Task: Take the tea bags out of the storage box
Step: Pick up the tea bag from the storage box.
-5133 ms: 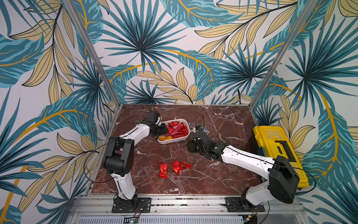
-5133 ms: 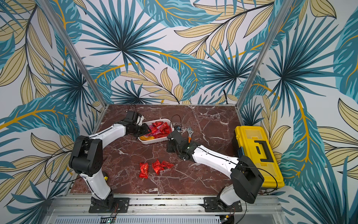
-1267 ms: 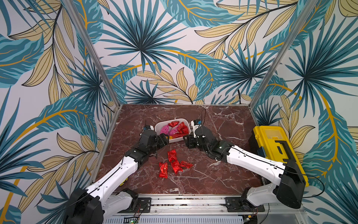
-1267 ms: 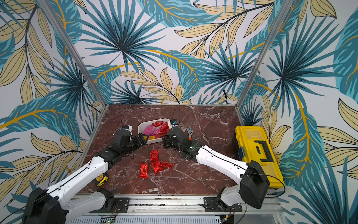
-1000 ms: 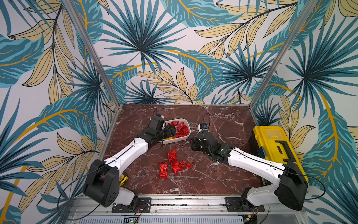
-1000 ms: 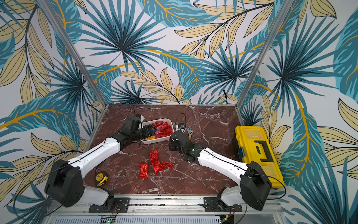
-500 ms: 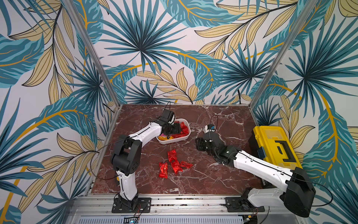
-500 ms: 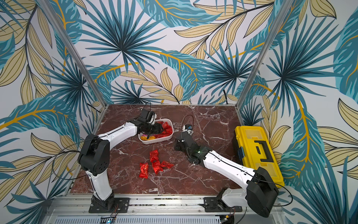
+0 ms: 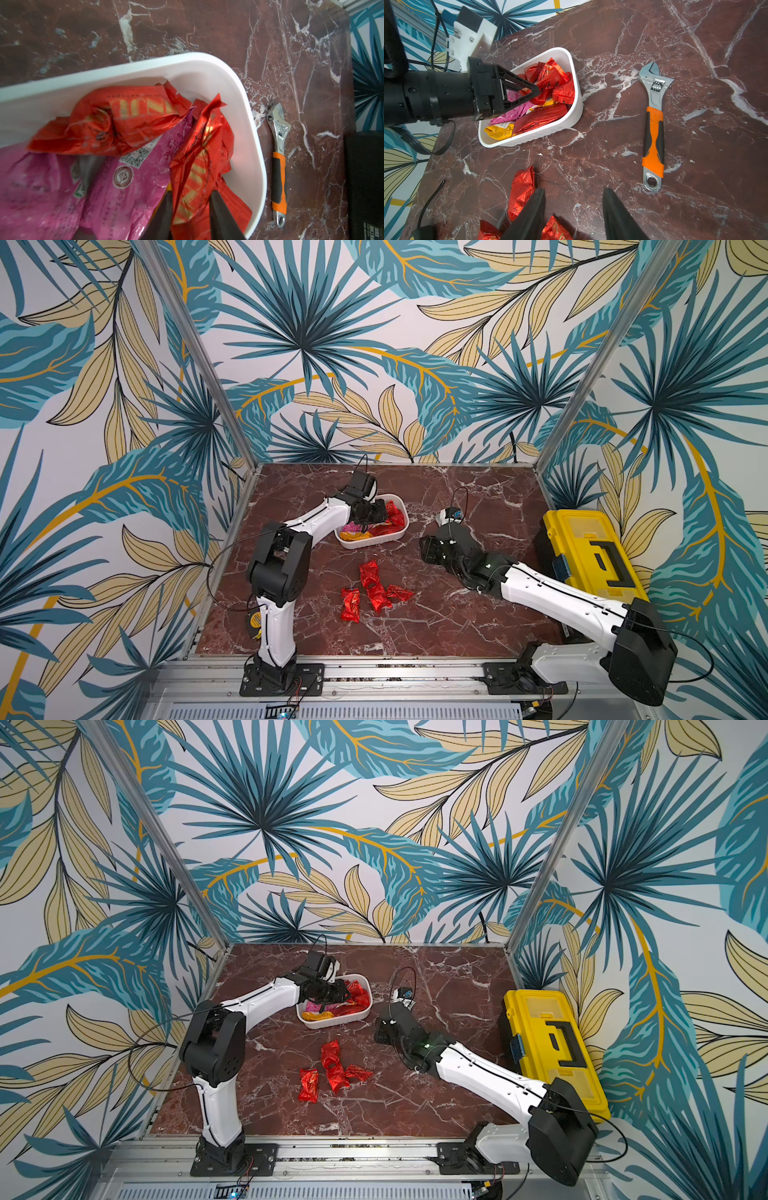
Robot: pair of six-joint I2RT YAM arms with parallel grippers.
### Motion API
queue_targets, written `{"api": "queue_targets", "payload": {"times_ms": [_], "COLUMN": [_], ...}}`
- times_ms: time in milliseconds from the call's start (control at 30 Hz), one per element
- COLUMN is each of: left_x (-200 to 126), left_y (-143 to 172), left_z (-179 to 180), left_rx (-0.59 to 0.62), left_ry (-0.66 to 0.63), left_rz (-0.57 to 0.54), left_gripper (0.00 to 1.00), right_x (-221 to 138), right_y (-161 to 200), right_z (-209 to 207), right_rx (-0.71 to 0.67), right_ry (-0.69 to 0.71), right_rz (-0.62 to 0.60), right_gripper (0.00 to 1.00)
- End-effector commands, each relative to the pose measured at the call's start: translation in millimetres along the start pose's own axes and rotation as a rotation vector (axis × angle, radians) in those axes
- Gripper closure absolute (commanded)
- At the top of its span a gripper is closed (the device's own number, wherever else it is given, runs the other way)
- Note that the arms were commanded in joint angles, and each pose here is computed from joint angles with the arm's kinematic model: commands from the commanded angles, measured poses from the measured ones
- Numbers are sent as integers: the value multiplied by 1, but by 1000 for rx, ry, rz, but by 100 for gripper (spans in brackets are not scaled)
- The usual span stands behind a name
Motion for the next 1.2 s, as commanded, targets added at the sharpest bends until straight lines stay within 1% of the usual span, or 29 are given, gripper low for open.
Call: {"api": "queue_targets", "payload": {"times_ms": [0,133,233,400,467,500,567,733,900,1033,1167], "left_x": [-3,-9,-19,-41,-53,-59,-72,-96,-120,-132,-140], "left_y": [-15,-15,-17,-12,-5,-6,2,28,57,75,88], "left_z": [-9,-11,-15,-22,-24,-29,-33,-45,-59,-66,-69], "left_rx": [21,28,27,-2,-32,-36,-62,-90,-85,-84,-71], "left_ry": [38,47,62,116,156,191,253,387,494,568,614], "left_rz": [-41,-53,-78,-114,-127,-158,-178,-187,-181,-172,-165], "left_gripper": [77,90,94,95,95,95,95,95,95,95,95], "right_x": [-1,-3,-5,-10,-11,-12,-13,-12,-10,-4,-1], "right_y": [5,4,1,-4,-6,-8,-11,-23,-34,-35,-36], "right_z": [-5,-5,-3,4,7,8,11,20,32,38,42], "right_rx": [10,19,28,63,88,102,132,198,225,230,245], "right_ry": [2,-6,-23,-75,-107,-121,-161,-283,-380,-411,-430], "right_rz": [11,9,3,4,6,5,4,-9,-13,-2,-2], "right_gripper": [50,50,50,49,43,41,36,27,25,25,27]}}
Point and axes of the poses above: each gripper's point midway between its finger pads, its own x axis out along the fingers, its own z axis along the line the jaws close on, y = z × x, the point moved 6 cm from there along -x, back along the fingers, and after that the axes turned 2 degrees about -x, right-handed, at the moved point
